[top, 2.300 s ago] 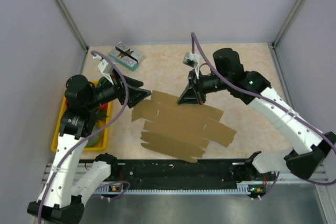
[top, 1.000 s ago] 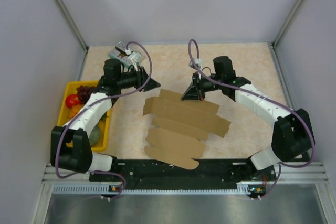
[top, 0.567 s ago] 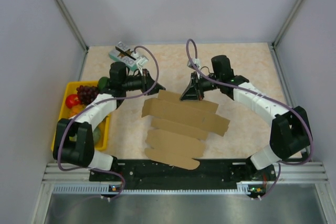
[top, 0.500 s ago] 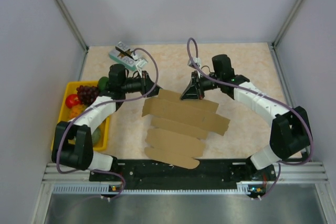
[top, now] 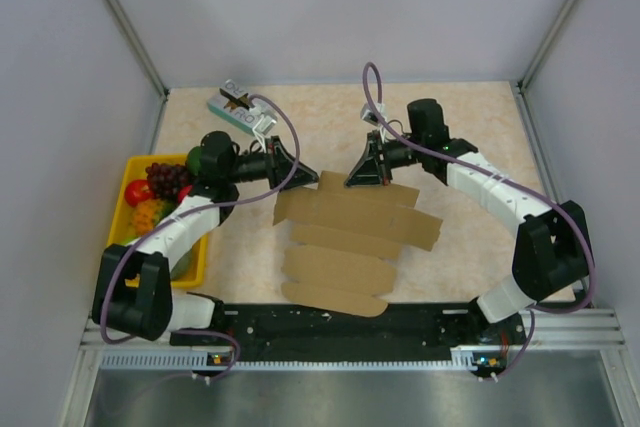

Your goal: Fold the paper box

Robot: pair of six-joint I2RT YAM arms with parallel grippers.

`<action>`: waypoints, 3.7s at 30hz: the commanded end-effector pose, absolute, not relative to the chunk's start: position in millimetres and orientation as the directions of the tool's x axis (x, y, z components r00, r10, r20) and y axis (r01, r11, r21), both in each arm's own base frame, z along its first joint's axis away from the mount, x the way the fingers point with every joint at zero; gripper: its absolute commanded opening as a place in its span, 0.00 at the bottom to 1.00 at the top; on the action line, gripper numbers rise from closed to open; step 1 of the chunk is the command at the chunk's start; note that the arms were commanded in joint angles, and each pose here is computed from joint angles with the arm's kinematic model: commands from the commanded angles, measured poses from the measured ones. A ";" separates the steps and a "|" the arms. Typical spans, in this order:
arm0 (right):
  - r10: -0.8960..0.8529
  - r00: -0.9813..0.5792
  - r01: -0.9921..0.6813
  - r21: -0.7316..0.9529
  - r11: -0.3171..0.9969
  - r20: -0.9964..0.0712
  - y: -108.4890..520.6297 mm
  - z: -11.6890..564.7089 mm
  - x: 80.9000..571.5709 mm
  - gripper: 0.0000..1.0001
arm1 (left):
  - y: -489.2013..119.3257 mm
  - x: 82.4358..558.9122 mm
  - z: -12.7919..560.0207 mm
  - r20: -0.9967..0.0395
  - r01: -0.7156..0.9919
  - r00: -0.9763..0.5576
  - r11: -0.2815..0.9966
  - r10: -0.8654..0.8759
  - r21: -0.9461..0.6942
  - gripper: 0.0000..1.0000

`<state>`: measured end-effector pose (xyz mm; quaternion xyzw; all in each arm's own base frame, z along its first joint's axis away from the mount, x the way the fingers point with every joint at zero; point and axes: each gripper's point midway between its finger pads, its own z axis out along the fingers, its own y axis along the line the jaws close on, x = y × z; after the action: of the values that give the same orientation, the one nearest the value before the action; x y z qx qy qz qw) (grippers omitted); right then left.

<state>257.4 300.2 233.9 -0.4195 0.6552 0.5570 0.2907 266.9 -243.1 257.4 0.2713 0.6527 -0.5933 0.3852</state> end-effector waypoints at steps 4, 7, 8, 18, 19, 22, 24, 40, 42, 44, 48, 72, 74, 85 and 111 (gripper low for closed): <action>-0.169 -0.403 -0.909 0.415 -0.044 -0.900 308.2 267.9 257.0 0.00 | -253.7 260.5 272.7 -0.865 0.860 -0.496 0.093 -0.076 -0.502 0.28; -0.164 -0.397 -0.910 0.411 -0.063 -0.903 310.2 272.8 252.7 0.00 | -257.5 261.5 271.5 -0.862 0.857 -0.504 0.093 -0.047 -0.506 0.27; -0.167 -0.402 -0.906 0.417 -0.071 -0.901 310.9 272.5 251.7 0.00 | -259.0 261.1 272.2 -0.865 0.860 -0.501 0.088 -0.044 -0.502 0.27; -0.167 -0.381 -0.912 0.399 -0.093 -0.909 315.5 276.7 247.1 0.00 | -269.4 258.9 278.2 -0.873 0.873 -0.487 0.041 -0.008 -0.487 0.18; -0.165 -0.378 -0.913 0.396 -0.093 -0.911 315.1 277.4 247.4 0.00 | -269.1 258.8 278.4 -0.875 0.874 -0.484 0.043 -0.007 -0.484 0.15; -0.163 -0.375 -0.914 0.393 -0.102 -0.913 315.8 279.7 246.6 0.00 | -268.3 258.6 279.4 -0.888 0.887 -0.459 0.057 -0.010 -0.459 0.01; -0.163 -0.380 -0.912 0.399 -0.098 -0.910 316.2 280.5 246.4 0.00 | -267.3 259.5 279.4 -0.901 0.898 -0.433 0.078 -0.010 -0.433 0.00; -0.203 -0.414 -0.894 0.438 -0.090 -0.887 326.5 302.3 235.2 0.50 | -262.9 256.6 287.9 -0.949 0.944 -0.314 0.110 0.008 -0.312 0.00; -0.213 -0.405 -0.894 0.434 -0.110 -0.889 331.6 300.6 230.6 0.47 | -262.6 256.5 290.6 -0.951 0.945 -0.308 0.113 0.002 -0.305 0.00; -0.220 -0.399 -0.895 0.430 -0.115 -0.890 333.4 294.9 229.9 0.44 | -262.8 255.4 293.6 -0.953 0.947 -0.304 0.107 -0.003 -0.303 0.00; -0.230 -0.385 -0.916 0.401 -0.024 -0.894 332.6 280.9 242.3 0.50 | -262.7 252.1 295.9 -0.955 0.951 -0.297 0.091 -0.004 -0.296 0.00; -0.269 -0.320 -0.947 0.296 0.128 -0.908 314.0 301.5 266.5 0.66 | -261.4 244.2 296.1 -0.959 0.958 -0.281 0.058 0.024 -0.280 0.00; -0.284 -0.334 -0.942 0.309 0.128 -0.899 316.8 291.0 270.5 0.65 | -261.7 244.0 297.1 -0.958 0.957 -0.286 0.053 0.024 -0.284 0.00; -0.327 -0.360 -0.921 0.388 -0.023 -0.874 337.4 265.4 245.8 0.30 | -262.0 246.8 308.0 -0.966 0.964 -0.257 0.068 -0.006 -0.257 0.00; -0.227 -0.320 -0.946 0.323 0.026 -0.920 296.4 293.4 268.1 0.00 | -138.4 264.3 219.3 -0.765 0.436 -0.518 0.651 -0.382 -0.621 0.49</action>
<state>275.2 297.8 260.3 -0.4457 0.6679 0.5091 0.3100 269.0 -140.1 235.1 0.0462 0.7571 -0.4132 0.5040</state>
